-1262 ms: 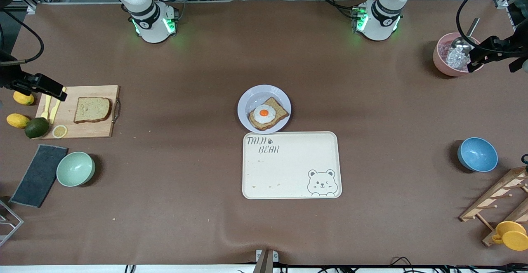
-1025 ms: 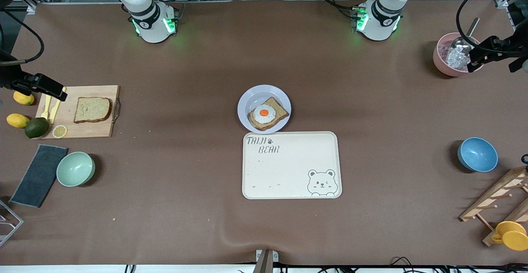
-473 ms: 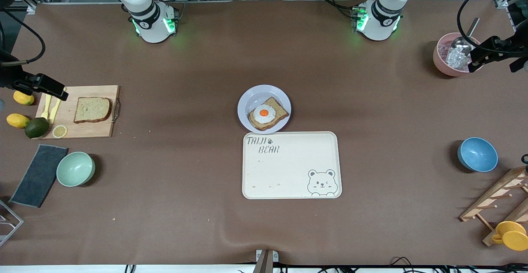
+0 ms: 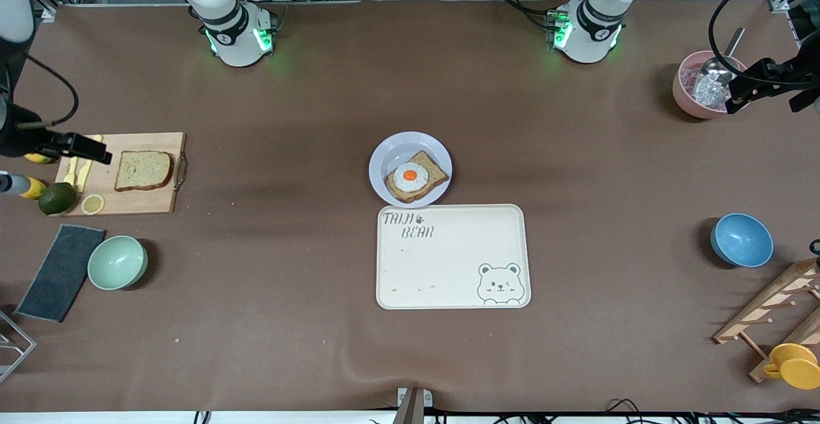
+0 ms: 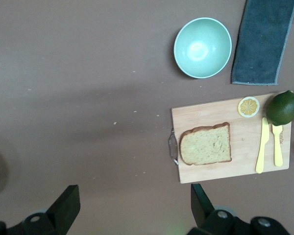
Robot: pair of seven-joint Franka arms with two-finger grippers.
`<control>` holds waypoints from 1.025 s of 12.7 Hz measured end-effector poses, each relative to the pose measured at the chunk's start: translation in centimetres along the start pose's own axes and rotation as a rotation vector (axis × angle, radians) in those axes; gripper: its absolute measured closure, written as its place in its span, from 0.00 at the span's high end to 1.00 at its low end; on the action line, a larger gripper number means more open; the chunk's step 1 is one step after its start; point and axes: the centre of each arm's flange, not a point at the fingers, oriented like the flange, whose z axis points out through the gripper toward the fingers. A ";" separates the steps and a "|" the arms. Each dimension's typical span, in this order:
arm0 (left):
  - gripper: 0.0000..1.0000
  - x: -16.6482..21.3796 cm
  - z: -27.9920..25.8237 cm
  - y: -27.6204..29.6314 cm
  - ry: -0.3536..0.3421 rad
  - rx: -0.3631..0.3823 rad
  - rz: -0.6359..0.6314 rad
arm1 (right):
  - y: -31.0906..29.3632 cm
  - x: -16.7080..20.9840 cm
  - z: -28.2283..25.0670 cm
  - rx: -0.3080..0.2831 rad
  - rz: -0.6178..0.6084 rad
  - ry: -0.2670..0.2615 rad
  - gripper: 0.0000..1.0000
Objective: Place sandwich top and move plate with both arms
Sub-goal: 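Move the right gripper toward the bread slice on the cutting board, then lower the right gripper and grasp the bread slice edge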
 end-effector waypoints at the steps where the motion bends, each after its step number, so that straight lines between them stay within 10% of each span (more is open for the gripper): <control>1: 1.00 0.0 0.0 0.0 0.000 0.000 0.000 | 1.6 1.1 1.8 0.003 -0.018 -0.003 1.00; 13: 1.00 0.0 0.3 0.0 -0.010 0.000 0.001 | 14.5 4.2 18.8 0.075 -0.216 -0.093 1.00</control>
